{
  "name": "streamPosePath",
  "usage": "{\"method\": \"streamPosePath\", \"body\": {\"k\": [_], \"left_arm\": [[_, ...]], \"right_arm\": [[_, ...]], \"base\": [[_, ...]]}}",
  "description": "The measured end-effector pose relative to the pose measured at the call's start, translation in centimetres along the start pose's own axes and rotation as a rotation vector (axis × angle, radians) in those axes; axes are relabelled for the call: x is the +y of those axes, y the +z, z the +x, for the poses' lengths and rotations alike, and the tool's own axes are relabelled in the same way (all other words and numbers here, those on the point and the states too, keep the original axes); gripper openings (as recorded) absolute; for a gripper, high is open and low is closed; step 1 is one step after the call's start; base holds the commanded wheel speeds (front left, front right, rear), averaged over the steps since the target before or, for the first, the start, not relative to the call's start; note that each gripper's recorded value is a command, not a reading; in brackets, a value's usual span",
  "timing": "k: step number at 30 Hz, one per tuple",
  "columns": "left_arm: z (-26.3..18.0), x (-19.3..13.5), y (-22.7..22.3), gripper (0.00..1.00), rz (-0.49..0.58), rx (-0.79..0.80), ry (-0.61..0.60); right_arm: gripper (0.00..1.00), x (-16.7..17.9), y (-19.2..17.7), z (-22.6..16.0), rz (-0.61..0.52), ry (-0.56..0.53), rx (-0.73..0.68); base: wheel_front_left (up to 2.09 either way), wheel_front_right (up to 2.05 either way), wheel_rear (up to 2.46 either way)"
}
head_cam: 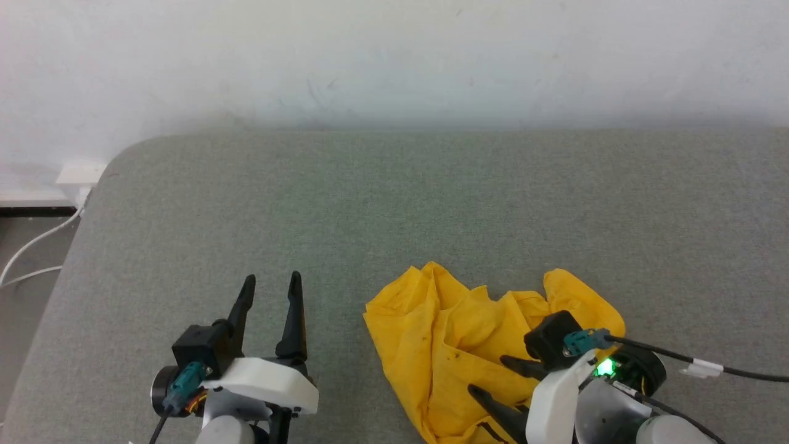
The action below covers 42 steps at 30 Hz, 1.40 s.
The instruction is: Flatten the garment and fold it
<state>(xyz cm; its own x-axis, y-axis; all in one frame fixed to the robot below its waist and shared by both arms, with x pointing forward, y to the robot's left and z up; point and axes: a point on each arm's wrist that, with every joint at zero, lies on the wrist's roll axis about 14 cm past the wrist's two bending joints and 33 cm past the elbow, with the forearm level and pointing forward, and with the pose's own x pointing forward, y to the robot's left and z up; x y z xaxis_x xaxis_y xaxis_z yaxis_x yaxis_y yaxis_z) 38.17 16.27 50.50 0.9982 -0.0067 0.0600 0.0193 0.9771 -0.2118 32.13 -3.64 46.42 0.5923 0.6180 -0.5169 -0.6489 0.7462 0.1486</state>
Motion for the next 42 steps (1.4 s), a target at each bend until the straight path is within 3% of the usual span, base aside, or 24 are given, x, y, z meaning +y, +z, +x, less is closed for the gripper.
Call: {"method": "streamPosePath", "body": {"k": [1,2,4,6,11,15,19,26,32,33,34,35,42], "left_arm": [[0.0,0.1,0.0,1.00,0.000,0.001,0.003],[-0.1,0.2,-0.1,1.00,-0.001,0.003,0.006],[-0.1,0.3,-0.2,1.00,-0.001,0.006,0.011],[-0.1,0.5,-0.3,1.00,-0.002,0.009,0.016],[0.1,0.8,-0.5,1.00,-0.003,0.014,0.026],[0.3,0.6,-0.6,1.00,-0.003,0.014,0.020],[0.5,0.3,-0.6,1.00,-0.002,0.014,0.013],[1.0,0.2,-0.7,1.00,-0.005,0.015,0.008],[1.1,0.3,-1.1,1.00,-0.007,0.025,0.014],[1.1,0.3,-1.1,1.00,-0.007,0.025,0.014],[1.2,0.3,-1.1,1.00,-0.008,0.026,0.013],[1.2,0.3,-1.1,1.00,-0.008,0.025,0.012],[1.2,-0.2,-0.6,1.00,0.000,0.012,-0.005]], "right_arm": [[1.00,-0.1,-0.4,0.1,0.008,0.001,0.026],[0.50,-0.2,-0.9,0.2,0.015,0.003,0.050],[0.00,-0.3,-1.7,0.4,0.027,0.006,0.091],[0.00,-0.3,-1.7,0.6,0.033,0.014,0.097],[0.00,-2.3,2.5,0.6,0.028,-0.038,-0.057],[0.00,-7.0,5.9,-0.9,0.056,-0.177,-0.200],[0.00,-14.0,6.4,-3.9,0.144,-0.391,-0.285],[0.00,-23.5,0.8,-9.8,0.360,-0.736,-0.306],[0.00,-25.9,-6.4,-13.1,0.483,-0.941,-0.253],[0.35,-25.8,-7.1,-13.0,0.497,-0.947,-0.243],[0.57,-25.5,-7.4,-12.7,0.508,-0.946,-0.246],[1.00,-25.3,-7.4,-12.4,0.509,-0.946,-0.264],[1.00,-24.9,-3.2,-14.3,0.387,-1.002,-0.533]], "base": [[0.00,0.00,0.00],[0.00,0.00,0.00],[0.00,0.00,0.00],[0.00,0.00,0.00],[0.00,0.00,0.00],[0.00,0.00,0.00],[0.00,0.00,0.00],[0.00,0.00,0.00],[0.00,0.00,0.00],[0.00,0.00,0.00],[0.00,0.00,0.00],[0.00,0.00,0.00],[0.00,0.00,0.00]]}}
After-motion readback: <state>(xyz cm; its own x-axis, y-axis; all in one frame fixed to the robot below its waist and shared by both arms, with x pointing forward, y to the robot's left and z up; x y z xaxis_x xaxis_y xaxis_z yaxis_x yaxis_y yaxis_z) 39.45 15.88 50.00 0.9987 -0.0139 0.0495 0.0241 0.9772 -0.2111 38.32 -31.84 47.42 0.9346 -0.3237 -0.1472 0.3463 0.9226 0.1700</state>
